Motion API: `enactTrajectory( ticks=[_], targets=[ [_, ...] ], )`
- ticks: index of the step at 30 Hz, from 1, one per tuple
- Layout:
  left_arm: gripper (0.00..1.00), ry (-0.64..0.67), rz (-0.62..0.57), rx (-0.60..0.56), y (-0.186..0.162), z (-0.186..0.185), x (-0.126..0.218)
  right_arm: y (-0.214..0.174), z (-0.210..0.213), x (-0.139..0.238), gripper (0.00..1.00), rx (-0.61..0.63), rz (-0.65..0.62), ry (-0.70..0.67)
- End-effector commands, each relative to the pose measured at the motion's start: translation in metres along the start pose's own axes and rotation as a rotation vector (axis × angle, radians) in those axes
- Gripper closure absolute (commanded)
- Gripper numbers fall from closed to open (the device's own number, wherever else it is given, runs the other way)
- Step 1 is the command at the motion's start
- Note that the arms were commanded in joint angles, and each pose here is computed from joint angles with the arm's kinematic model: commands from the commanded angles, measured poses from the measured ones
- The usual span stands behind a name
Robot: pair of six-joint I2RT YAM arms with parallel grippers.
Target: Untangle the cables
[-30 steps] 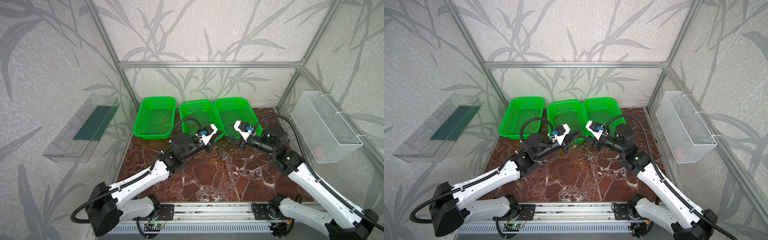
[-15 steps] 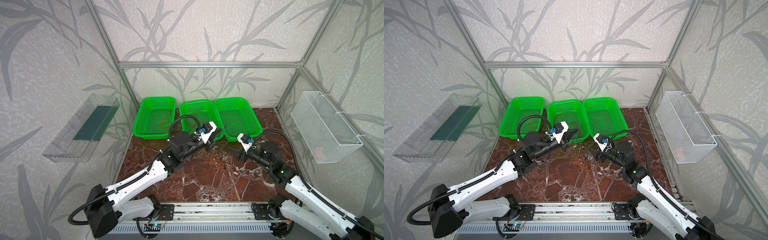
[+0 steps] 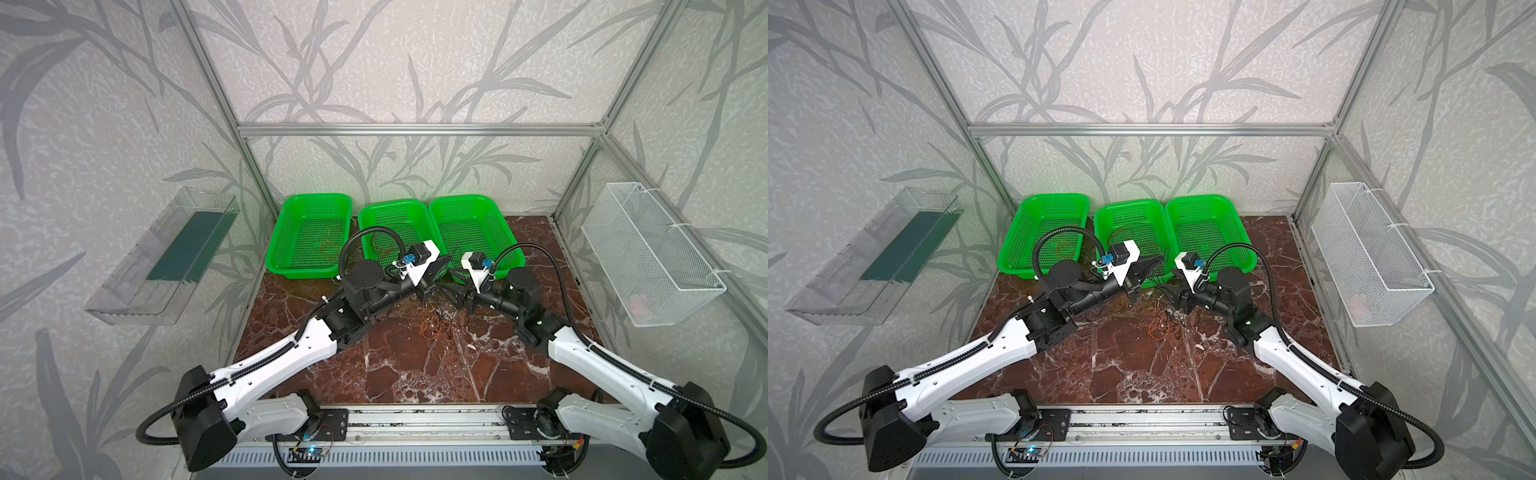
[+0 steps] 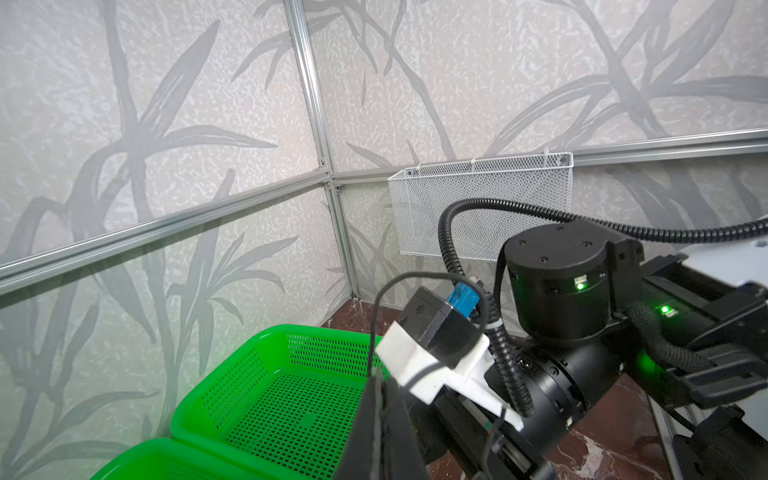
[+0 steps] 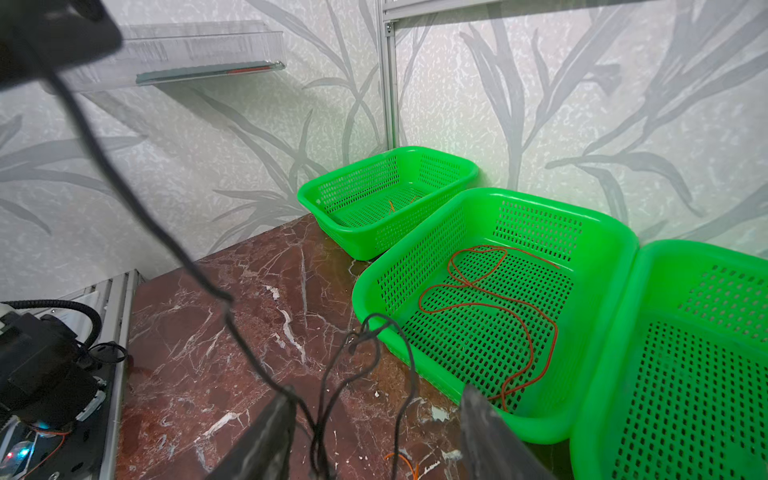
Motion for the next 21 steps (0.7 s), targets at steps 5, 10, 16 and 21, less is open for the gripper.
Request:
enactTrajectory(
  ticks=[5, 10, 16, 21],
  targets=[
    [1.0, 0.003, -0.08, -0.019, 0.034, 0.001, 0.0, -0.01, 0.007, 0.003, 0.4, -0.061, -0.017, 0.044],
    [1.0, 0.007, -0.092, -0.017, 0.041, 0.002, -0.002, -0.018, 0.007, 0.002, 0.39, -0.077, -0.031, 0.057],
    [1.0, 0.006, -0.113, -0.018, 0.048, 0.0, -0.003, -0.025, 0.01, -0.009, 0.66, -0.082, -0.016, 0.088],
    [1.0, 0.038, -0.116, -0.046, 0.059, 0.005, -0.003, -0.039, 0.006, -0.012, 1.0, -0.075, 0.025, 0.065]
  ],
)
Point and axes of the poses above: each gripper's point midway between its finger pads, its own x axis back along the fingers, its own z axis along the line the jaws close on, y = z × x, the point moved 6 cm from there along x, back along the fingers, and after that the axes turned 1 degree about -x, right-handed, at the moved point
